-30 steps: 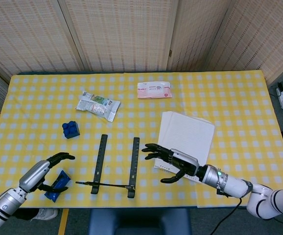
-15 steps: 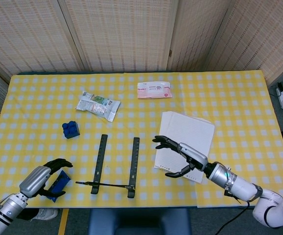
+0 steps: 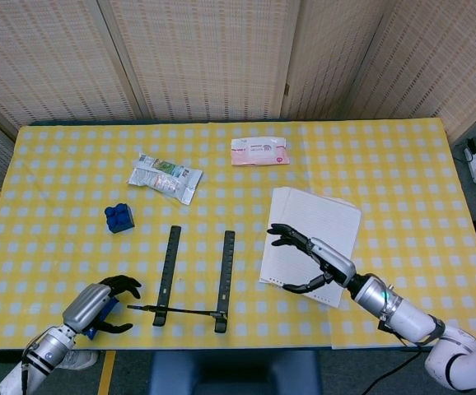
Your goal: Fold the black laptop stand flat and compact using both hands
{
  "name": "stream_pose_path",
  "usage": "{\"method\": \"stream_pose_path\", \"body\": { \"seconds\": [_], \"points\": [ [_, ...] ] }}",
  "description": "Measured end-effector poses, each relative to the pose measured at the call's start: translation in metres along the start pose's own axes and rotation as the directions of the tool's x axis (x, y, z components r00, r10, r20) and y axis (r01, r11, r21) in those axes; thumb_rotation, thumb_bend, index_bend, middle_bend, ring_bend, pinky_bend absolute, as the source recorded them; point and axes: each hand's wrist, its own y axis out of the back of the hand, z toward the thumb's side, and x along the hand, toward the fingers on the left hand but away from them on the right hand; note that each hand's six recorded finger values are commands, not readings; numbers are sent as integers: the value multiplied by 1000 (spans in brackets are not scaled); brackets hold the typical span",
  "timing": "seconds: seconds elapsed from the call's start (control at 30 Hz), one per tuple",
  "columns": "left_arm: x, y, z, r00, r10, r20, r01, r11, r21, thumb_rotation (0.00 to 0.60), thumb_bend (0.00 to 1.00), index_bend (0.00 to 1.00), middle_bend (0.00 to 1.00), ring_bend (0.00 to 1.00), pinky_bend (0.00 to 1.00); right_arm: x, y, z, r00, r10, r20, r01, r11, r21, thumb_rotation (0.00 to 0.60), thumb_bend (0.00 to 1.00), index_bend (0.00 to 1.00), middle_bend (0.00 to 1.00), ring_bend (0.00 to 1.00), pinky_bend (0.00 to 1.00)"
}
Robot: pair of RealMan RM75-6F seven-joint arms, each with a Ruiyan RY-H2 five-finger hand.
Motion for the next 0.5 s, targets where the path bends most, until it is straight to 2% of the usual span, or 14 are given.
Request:
{"method": "stream_pose_path", "body": {
  "seconds": [0.2,0.5],
  "points": [
    [13,-9,1,1000,11,-9,-10,1000,20,600,266,467,320,237,261,3,7,2,1000,-23,-14,23,1000,4,600,249,0,98,148,11],
    [30,-29,9,1000,-16,2,16,999,40,600,319,494,324,242,265,5,18,-2,998,-50,-23,50,999,-9,600,249,0,97,147,11]
  ]
}}
